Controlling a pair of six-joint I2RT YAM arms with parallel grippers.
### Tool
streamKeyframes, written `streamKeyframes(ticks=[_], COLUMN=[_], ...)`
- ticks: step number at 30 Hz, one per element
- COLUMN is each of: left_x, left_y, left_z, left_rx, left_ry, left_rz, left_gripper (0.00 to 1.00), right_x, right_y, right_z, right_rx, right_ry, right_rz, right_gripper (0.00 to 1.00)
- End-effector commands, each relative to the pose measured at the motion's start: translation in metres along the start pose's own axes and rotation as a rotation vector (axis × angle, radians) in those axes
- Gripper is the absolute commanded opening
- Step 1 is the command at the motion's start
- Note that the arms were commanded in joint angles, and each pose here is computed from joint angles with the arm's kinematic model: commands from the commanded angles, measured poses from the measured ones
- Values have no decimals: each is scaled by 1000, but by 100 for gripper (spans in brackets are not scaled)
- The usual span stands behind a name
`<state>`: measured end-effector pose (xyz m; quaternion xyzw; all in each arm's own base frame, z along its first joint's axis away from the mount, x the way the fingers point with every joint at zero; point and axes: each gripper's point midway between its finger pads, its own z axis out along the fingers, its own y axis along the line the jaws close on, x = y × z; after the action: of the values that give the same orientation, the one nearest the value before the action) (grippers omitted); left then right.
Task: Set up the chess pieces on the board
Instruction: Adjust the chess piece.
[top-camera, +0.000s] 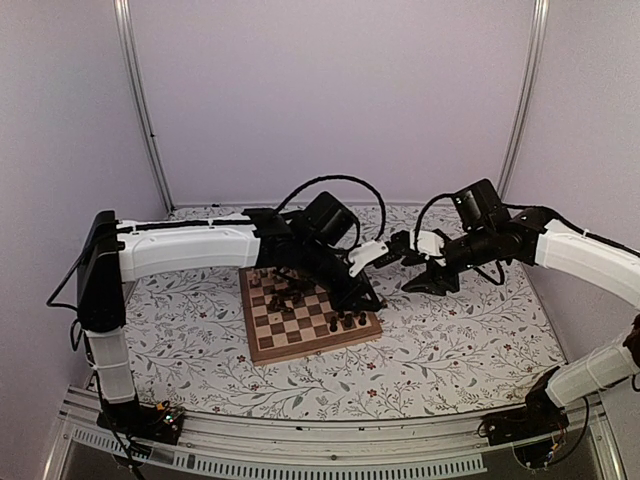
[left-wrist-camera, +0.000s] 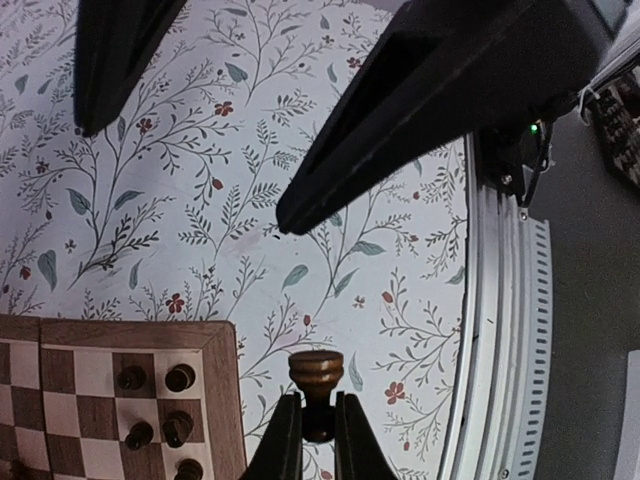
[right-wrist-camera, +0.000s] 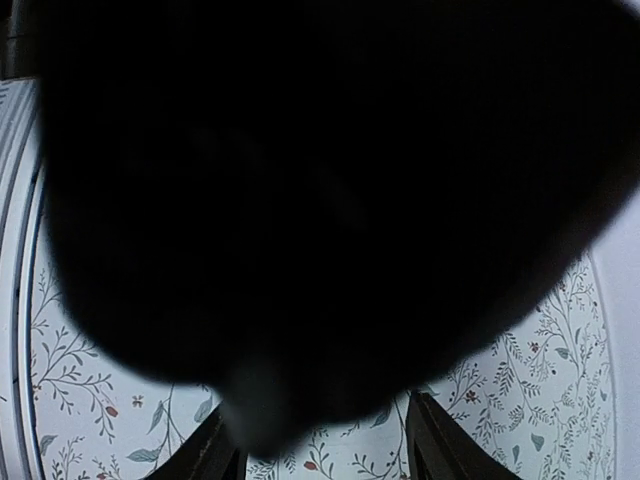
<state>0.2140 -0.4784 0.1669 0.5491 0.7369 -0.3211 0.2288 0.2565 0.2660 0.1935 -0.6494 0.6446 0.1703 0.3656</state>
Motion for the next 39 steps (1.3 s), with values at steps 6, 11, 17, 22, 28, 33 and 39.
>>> streamKeyframes(ticks=[6,11,17,22,28,33,39], left_x=[3,2,-6,-9,-11,-8,-4], left_y=[-2,11,9,10,7,5,4], left_z=[-12,-21,-34,-38,-36,-33,-29], left_rx=[84,58,124,146,194,223,234], left_ry=[-31,-57,-114,-131,-135,-125,-116], left_rz=[-60,-92,-134,-154,-173,-188,-199], left_gripper=[4,4,4,5,5,6,6], right_x=[-19,-18,-17,-12,-32,-41,-38], right_y=[7,15,28,36,32,37,42], right_z=[22,27,16,20,28,42,48], right_rx=[38,16,-19,-53,-5,-7,0], right_ry=[114,129,130,138,122,141,172], right_rz=[-154,-156,-170,-171,-210,-262,-297], right_gripper=[56,56,57,57,57,55,44])
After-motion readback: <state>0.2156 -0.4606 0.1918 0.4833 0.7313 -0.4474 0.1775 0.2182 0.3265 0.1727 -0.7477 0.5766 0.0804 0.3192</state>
